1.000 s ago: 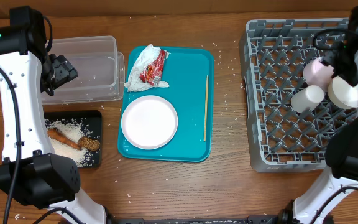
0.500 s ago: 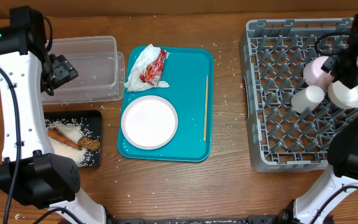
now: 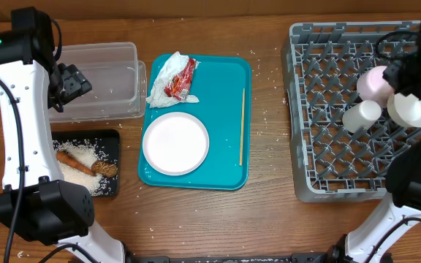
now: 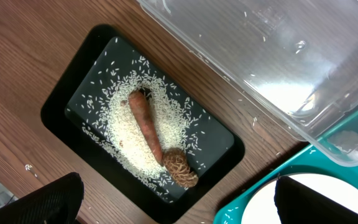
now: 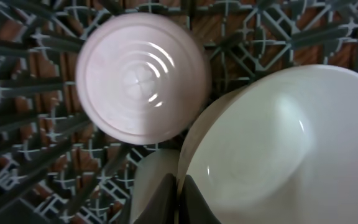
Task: Sort waste into correct bins and load items into the dishwasher
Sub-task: 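Lower the white bowl into the rack beside the pink bowl, then release the white bowl and withdraw the right gripper from the rack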
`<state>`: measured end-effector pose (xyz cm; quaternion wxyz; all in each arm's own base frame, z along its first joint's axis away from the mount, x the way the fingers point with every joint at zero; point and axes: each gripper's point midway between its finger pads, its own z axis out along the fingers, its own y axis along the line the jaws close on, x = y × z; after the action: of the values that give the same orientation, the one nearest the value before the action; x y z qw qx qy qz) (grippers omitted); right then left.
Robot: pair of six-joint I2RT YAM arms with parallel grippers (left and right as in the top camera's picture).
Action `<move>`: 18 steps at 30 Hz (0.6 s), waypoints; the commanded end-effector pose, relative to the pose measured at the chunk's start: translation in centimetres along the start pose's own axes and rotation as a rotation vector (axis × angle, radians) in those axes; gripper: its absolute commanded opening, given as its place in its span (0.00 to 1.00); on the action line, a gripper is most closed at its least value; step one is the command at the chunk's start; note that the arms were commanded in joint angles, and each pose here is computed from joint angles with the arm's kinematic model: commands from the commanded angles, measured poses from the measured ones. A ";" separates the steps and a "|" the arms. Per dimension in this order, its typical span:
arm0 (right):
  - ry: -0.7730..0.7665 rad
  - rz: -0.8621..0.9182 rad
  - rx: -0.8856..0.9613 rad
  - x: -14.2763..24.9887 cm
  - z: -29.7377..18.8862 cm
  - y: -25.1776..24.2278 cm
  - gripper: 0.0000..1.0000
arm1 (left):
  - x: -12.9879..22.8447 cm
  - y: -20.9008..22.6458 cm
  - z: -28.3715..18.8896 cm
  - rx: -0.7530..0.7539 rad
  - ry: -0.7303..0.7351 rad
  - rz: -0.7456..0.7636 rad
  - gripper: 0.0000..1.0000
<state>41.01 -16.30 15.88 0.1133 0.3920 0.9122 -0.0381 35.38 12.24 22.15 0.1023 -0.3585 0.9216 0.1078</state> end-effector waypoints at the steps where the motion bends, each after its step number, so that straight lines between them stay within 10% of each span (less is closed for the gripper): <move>1: -0.003 0.067 -0.175 -0.7 -3.2 0.3 0.04 | -0.2 -0.4 -1.1 0.021 -0.031 0.008 1.00; 18: 0.028 0.032 -1.226 -2.2 -11.7 -3.5 0.04 | -0.1 -0.4 -1.1 0.021 -0.030 0.009 1.00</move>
<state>37.54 -20.30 21.54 0.2057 0.3730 0.8087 0.4057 35.38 12.23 22.15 0.1022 -0.3585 0.9217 0.1076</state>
